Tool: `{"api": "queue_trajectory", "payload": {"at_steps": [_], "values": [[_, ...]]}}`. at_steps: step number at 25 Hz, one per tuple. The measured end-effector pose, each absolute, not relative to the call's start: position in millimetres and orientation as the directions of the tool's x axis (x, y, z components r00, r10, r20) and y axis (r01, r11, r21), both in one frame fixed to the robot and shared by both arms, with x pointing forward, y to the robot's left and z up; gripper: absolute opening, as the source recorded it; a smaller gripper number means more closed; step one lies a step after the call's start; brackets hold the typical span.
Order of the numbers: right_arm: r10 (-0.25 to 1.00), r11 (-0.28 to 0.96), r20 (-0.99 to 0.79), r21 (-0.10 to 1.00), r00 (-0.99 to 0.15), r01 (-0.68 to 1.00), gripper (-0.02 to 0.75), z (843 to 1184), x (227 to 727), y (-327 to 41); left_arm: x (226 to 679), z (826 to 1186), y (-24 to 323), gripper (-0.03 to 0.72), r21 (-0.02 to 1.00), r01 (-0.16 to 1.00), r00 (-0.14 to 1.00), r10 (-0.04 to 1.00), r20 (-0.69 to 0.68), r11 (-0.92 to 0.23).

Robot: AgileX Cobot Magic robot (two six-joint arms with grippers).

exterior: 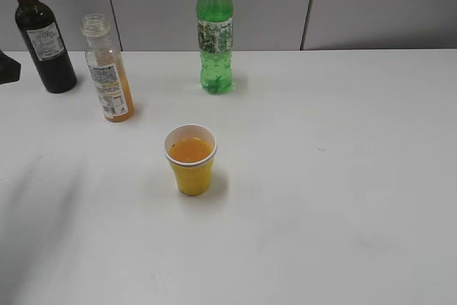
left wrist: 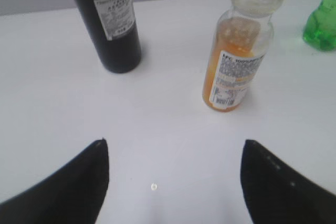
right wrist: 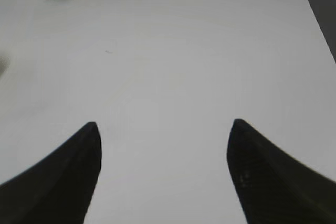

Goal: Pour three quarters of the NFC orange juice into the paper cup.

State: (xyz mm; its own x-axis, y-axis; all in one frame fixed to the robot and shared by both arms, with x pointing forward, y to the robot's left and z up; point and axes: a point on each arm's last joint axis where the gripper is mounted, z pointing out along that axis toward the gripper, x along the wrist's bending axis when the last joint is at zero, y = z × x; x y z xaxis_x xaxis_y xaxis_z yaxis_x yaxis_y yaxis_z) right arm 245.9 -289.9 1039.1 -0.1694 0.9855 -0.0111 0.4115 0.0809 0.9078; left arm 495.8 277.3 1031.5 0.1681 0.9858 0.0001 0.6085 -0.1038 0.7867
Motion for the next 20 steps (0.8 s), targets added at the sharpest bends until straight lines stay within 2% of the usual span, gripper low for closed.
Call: {"api": "queue_trajectory", "payload": {"at_steps": [4,9,13,16,20], "values": [[0.985,0.081,-0.011,0.908,-0.169,0.412,0.59,1039,246,-290,496,1044,287,0.592,0.712,0.694,0.165,0.986,-0.015,-0.105],[0.985,0.081,-0.011,0.908,-0.169,0.412,0.59,1039,246,-290,489,1054,299,0.592,0.581,0.806,0.1,0.993,0.056,-0.114],[0.985,0.081,-0.011,0.908,-0.169,0.412,0.589,1039,246,-290,472,1064,304,0.592,0.527,0.845,0.059,0.995,0.079,-0.092],[0.985,0.081,-0.011,0.908,-0.169,0.412,0.589,1039,246,-290,454,1076,304,0.592,0.529,0.844,0.052,0.995,0.081,-0.087],[0.985,0.081,-0.011,0.908,-0.169,0.412,0.589,1039,246,-290,426,1101,303,0.592,0.632,0.77,0.053,0.995,0.079,-0.091]]}}
